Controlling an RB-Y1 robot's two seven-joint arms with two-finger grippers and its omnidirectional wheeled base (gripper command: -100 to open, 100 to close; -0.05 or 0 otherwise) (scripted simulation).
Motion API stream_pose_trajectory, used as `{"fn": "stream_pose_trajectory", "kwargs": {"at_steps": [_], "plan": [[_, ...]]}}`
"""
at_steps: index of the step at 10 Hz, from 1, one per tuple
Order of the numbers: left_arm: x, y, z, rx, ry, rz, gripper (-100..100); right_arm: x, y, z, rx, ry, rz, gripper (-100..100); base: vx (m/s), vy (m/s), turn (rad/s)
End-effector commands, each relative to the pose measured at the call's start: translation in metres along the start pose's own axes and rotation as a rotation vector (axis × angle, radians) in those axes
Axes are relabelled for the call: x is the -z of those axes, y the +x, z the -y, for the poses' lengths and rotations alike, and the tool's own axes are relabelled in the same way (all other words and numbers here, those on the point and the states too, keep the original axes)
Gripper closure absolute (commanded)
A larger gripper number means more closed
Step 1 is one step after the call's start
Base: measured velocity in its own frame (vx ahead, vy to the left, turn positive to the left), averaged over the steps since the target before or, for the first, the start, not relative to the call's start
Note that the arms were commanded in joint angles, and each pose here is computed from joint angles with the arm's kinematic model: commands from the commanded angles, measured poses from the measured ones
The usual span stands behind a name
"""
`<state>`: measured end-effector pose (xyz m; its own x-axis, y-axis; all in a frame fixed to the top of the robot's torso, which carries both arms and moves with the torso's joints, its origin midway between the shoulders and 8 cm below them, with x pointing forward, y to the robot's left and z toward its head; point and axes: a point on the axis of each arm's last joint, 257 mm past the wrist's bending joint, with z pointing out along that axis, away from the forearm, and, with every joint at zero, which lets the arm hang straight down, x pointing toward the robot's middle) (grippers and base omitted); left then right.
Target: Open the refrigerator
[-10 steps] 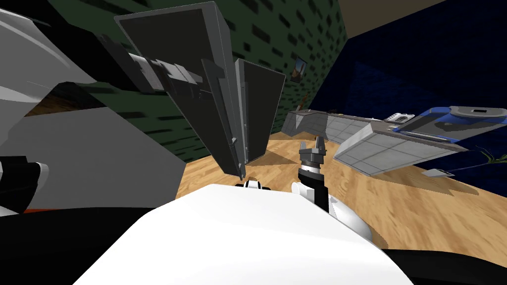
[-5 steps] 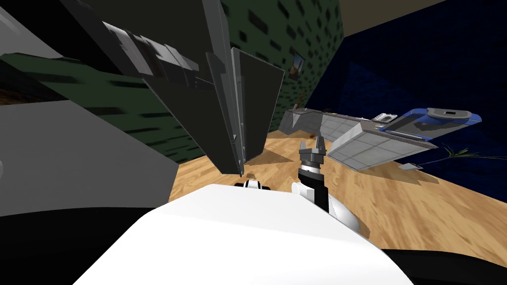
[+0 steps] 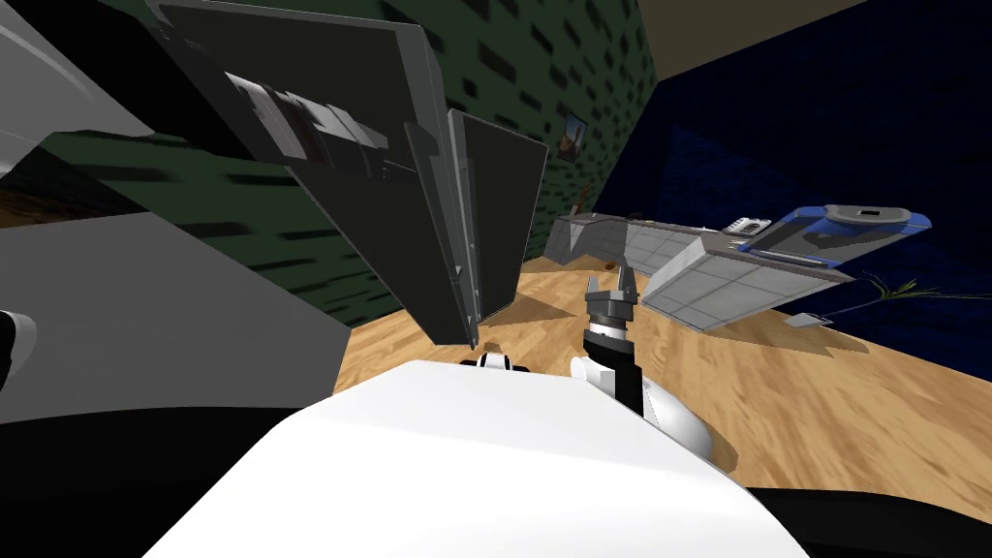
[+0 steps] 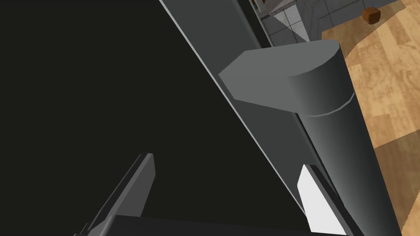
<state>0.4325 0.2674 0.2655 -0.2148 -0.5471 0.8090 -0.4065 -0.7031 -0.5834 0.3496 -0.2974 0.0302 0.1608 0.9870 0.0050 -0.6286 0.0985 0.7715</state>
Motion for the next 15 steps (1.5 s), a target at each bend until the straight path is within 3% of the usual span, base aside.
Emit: {"fn": "stream_pose_trajectory", "kwargs": {"at_steps": [1,8,9,10,14,15], "plan": [[0.001,0.008,-0.003,-0.013,-0.006,-0.006,100,0.0,0.0,0.0,0.0,0.0,0.0,0,-0.007,-0.026,0.018],[0.008,0.048,-0.073,0.004,-0.153,-0.106,100,0.0,0.0,0.0,0.0,0.0,0.0,0,-0.046,0.197,-0.092],[0.006,0.045,-0.063,0.003,-0.136,-0.096,100,0.0,0.0,0.0,0.0,0.0,0.0,0,-0.029,0.128,-0.031],[0.007,0.048,-0.055,-0.005,-0.12,-0.088,-100,0.0,0.0,0.0,0.0,0.0,0.0,0,0.014,-0.104,0.062],[0.01,0.052,-0.036,-0.02,-0.077,-0.069,-100,0.0,0.0,0.0,-0.001,0.0,0.0,0,0.023,-0.224,0.057],[0.01,0.052,-0.04,-0.018,-0.086,-0.074,-100,0.0,0.0,0.0,0.0,0.0,0.0,0,0.013,-0.117,0.019]]}}
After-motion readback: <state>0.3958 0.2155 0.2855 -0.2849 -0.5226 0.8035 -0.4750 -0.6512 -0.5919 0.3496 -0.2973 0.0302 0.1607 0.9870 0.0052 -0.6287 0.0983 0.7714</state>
